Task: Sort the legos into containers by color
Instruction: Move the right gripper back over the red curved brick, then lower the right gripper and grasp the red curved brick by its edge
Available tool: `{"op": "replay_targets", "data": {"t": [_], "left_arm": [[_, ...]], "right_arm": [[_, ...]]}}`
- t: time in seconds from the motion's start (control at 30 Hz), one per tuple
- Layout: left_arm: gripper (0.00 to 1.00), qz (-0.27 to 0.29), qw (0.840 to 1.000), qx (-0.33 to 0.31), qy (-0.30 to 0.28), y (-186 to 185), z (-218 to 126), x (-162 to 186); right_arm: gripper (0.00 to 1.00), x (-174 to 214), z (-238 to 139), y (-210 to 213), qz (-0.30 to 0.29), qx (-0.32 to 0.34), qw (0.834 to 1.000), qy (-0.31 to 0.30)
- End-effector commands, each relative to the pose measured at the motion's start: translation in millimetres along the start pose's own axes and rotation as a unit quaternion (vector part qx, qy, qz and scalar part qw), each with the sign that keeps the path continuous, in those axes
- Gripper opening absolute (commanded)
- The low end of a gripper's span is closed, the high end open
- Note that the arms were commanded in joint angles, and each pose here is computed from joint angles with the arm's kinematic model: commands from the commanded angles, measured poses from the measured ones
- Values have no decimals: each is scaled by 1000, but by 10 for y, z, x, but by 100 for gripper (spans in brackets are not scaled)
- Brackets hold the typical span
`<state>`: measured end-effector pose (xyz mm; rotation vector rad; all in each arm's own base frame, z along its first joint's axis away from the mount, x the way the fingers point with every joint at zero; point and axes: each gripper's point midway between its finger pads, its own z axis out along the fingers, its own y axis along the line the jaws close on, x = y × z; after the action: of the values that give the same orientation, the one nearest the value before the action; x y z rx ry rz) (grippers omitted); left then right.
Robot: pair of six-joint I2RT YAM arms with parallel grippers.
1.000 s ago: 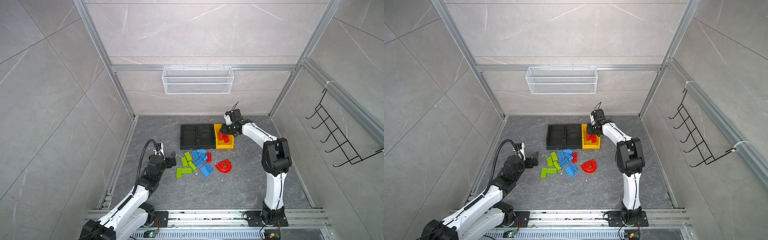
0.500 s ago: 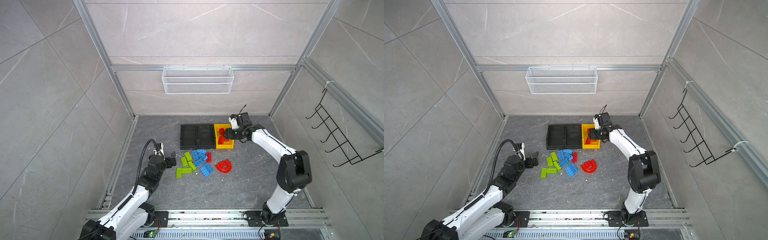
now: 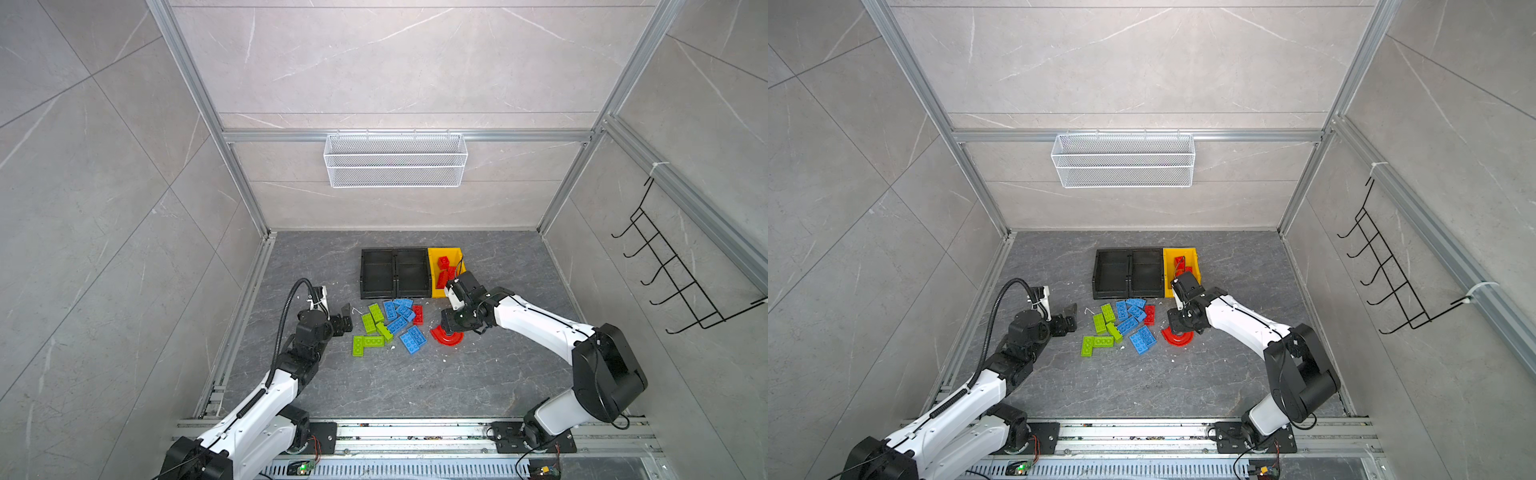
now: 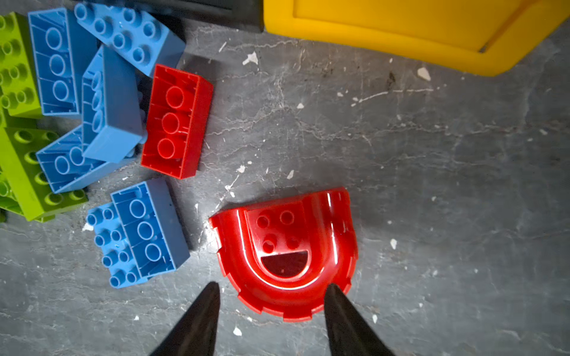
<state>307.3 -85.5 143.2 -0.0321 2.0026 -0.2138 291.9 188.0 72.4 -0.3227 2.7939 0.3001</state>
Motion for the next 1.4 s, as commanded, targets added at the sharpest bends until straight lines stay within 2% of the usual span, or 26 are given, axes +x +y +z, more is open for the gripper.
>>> {"op": "replay_targets", "data": {"t": [0.0,0.13,0.47,0.57,0.7,1.03,1.17,1.37], "left_arm": [[99,-5,1000,0,-27,-23,-17,-193],[99,-6,1000,-2,-30,-13,-31,-201],[99,-5,999,-1,-32,-14,-45,-207],[99,-6,999,-1,-32,-13,-45,-212],[99,-6,999,-2,-32,-10,-43,-208],[99,-5,1000,-4,-29,-8,-27,-195],[99,-4,1000,-4,-28,-9,-16,-188],[99,-4,1000,-5,-24,-7,6,-165]], "right_arm": [[56,114,125,57,24,-9,1000,9],[49,124,223,103,29,-18,999,12],[45,116,324,195,1,-9,1000,24],[45,119,364,166,-4,-1,1000,26],[46,97,391,248,-27,-22,999,23],[54,113,216,376,-133,-41,990,19],[55,141,220,358,-173,-14,984,23],[55,139,271,216,-203,55,977,37]]}}
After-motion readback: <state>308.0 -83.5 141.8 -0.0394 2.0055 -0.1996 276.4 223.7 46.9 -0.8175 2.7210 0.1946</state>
